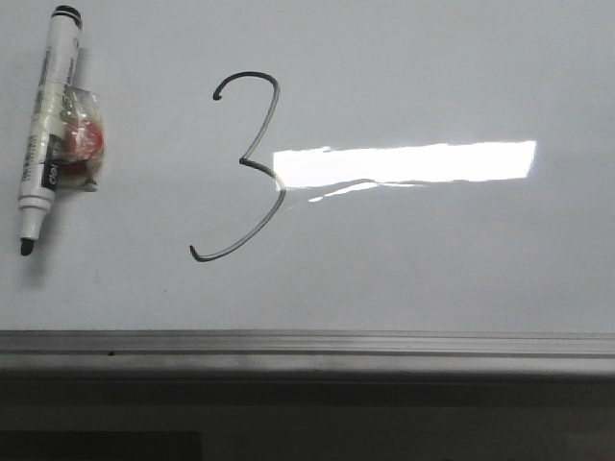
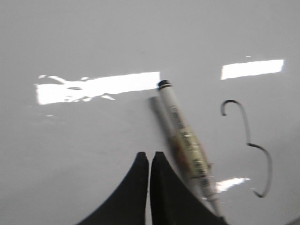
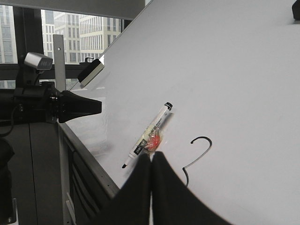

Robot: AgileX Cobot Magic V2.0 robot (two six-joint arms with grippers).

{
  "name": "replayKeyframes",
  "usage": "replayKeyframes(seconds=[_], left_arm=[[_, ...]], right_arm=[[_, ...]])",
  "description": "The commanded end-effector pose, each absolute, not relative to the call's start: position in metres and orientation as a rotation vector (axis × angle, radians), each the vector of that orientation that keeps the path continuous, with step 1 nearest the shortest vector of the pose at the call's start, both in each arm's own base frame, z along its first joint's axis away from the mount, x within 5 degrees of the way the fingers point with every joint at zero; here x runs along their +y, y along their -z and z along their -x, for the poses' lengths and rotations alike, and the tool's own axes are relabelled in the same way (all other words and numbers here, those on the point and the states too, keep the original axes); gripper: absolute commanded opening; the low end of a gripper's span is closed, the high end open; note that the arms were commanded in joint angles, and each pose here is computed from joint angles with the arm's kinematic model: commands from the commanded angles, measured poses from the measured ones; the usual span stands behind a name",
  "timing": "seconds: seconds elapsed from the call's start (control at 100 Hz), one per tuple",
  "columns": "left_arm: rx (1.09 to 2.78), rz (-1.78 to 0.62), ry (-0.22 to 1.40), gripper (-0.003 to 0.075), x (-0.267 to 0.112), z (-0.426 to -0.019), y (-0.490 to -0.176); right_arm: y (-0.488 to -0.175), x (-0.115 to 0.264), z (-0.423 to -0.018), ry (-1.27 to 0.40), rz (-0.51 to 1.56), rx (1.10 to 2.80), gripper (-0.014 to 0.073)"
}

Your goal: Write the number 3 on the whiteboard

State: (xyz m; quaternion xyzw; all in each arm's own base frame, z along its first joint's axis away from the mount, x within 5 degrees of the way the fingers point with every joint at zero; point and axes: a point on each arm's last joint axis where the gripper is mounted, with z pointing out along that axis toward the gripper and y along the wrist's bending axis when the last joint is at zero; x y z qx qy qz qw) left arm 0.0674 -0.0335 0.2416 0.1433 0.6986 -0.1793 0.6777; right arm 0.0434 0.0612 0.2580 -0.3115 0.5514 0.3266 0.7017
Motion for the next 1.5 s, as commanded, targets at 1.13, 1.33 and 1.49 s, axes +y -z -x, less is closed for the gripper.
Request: replayKeyframes(seconds=[1.13, 1.33, 1.49], left_arm=[[1.795, 0.032, 0.094, -0.002, -0.003, -0.053, -0.174], [1.795, 0.032, 0.094, -0.002, -0.003, -0.053, -0.174], [1.795, 0.032, 0.094, -0.002, -0.003, -0.053, -0.174]], right_arm=[[-0.274, 0.06, -0.042, -0.739, 0.654, 1.126, -0.0064], [-0.274, 0.06, -0.042, -0.739, 0.654, 1.126, -0.0064], [-0.274, 0.06, -0.042, -0.739, 0.654, 1.126, -0.0064]])
